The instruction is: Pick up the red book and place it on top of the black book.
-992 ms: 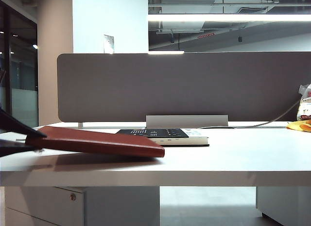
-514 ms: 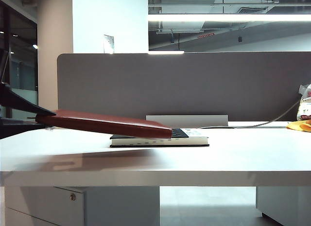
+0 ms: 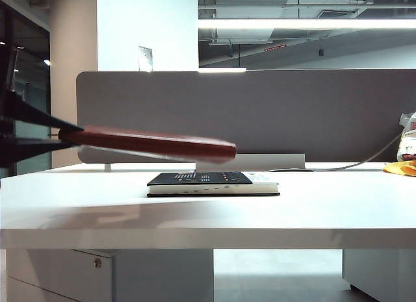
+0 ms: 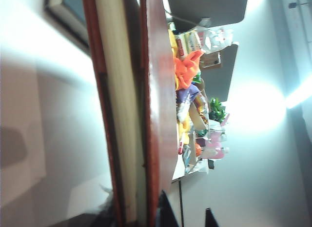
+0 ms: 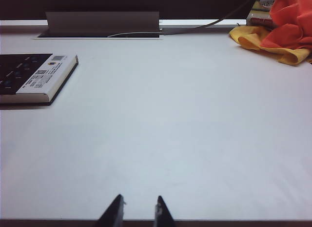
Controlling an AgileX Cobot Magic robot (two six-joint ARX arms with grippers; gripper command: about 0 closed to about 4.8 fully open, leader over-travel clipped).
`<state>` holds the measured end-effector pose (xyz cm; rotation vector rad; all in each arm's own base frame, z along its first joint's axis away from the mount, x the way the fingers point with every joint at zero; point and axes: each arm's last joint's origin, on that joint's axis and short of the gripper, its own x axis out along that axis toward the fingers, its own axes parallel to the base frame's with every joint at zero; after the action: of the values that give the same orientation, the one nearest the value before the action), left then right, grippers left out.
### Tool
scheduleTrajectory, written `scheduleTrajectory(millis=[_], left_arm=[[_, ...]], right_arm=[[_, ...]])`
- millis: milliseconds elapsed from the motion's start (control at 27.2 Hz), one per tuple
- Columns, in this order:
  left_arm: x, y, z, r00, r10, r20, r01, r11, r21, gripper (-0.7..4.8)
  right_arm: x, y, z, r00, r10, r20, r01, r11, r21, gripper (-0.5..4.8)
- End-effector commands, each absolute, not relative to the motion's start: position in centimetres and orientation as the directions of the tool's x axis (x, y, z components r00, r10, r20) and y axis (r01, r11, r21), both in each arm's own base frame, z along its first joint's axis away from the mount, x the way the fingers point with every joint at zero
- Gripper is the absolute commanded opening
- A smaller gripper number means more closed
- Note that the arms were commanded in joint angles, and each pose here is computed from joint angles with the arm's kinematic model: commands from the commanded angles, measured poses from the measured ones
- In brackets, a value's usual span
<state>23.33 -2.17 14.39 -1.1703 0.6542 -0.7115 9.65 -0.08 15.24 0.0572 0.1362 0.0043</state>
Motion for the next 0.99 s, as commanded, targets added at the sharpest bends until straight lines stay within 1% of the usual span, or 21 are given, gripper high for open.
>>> scheduleTrajectory(millis=[37,367,551,772,919,992], left_arm=[[23.9,-2.2,15.8,0.606,-0.795,-0.019,0.255,0.217,-0.942,-0.06],[26.0,-2.3,17.5,0.605,-0.796,-0.018,0.267,0.224,-0.937,-0.06],[27.1,-2.8,18.0,0.586,-0.809,-0.052,0.264,0.251,-0.931,-0.06],[27.6,-4.2,17.6,0.553,-0.830,-0.071,0.260,0.252,-0.932,-0.06],[28.3,-4.5,16.8,0.541,-0.837,-0.087,0.238,0.252,-0.938,-0.06],[28.7,-4.6,16.7,0.537,-0.839,-0.082,0.245,0.249,-0.937,-0.06]], right_arm=[[9.7,-0.1,15.2,0.992,0.012,-0.128,-0.004,0.998,0.059,0.86],[9.7,-0.1,15.2,0.992,0.012,-0.128,-0.004,0.998,0.059,0.86],[9.7,-0.1,15.2,0.992,0.012,-0.128,-0.004,0.998,0.059,0.86],[9.7,-0.1,15.2,0.992,0.012,-0.128,-0.004,0.998,0.059,0.86],[9.7,-0.1,15.2,0.992,0.011,-0.128,-0.004,0.998,0.059,0.86],[9.7,-0.1,15.2,0.992,0.011,-0.129,-0.004,0.998,0.059,0.86]])
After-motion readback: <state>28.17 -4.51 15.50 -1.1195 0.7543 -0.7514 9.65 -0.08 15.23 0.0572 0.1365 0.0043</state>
